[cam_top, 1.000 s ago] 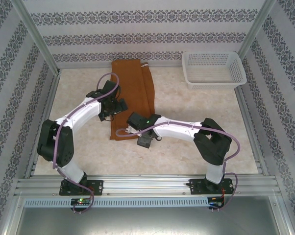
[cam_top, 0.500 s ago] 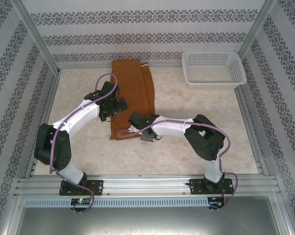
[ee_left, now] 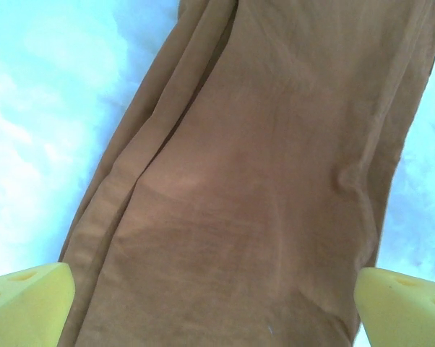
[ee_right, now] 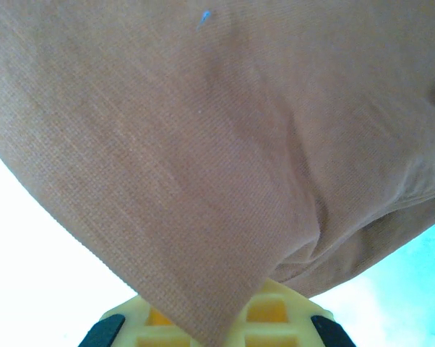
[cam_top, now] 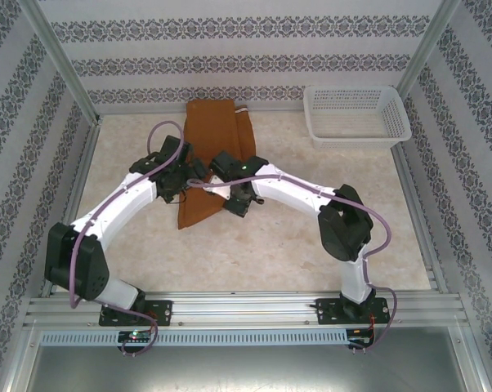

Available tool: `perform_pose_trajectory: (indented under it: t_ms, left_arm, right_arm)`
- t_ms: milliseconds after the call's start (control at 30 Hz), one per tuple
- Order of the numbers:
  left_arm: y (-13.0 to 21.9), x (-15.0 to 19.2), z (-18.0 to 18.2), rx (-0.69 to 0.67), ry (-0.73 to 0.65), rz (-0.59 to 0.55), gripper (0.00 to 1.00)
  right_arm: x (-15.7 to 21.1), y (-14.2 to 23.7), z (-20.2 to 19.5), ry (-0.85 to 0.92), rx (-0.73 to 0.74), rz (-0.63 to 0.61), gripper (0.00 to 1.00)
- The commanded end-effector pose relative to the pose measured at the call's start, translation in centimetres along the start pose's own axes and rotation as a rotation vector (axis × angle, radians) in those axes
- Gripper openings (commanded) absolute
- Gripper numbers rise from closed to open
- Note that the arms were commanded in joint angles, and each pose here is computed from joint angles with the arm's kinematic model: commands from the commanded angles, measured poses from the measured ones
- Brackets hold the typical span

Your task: Roll up the long pants

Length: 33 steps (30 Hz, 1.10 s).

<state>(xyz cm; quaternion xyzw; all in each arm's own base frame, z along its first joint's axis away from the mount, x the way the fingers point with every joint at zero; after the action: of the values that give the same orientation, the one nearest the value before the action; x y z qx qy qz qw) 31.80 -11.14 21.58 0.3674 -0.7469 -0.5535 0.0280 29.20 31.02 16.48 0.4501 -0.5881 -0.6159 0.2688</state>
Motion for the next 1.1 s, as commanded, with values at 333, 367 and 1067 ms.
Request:
perform_pose_trajectory:
  t_ms: [333, 367, 1067]
  left_arm:
    - [-0.3, 7.0, 3.2, -0.014, 0.345, 0.009, 1.00]
    - [-0.8, 7.4, 2.9, -0.005, 0.348, 0.010, 1.00]
    - [-5.2, 7.8, 0.9, -0.141, 0.349, -0.112, 1.00]
  right_arm:
    - [-0.2, -2.3, -1.4, -0.112, -0.158, 0.078, 0.00]
    - [-0.2, -2.2, -1.5, -0.114, -0.162, 0.076, 0.00]
    - [-0.9, 1.3, -2.9, -0.175, -0.205, 0.009, 0.00]
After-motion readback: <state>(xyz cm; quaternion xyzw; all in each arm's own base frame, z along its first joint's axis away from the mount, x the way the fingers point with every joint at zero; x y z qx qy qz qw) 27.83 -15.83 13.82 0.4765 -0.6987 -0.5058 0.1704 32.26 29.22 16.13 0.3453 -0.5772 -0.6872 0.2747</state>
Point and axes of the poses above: each hand's point on the last joint's axis, 136 mm out from that joint toward the fingers, its own y axis back along the fingers, its own z axis along the line the jaws close on, x = y × z, the point moved 7 cm from there along y, back along the fingers, and after that the axes turned 3 degrees about -y, right-handed, at the moved point
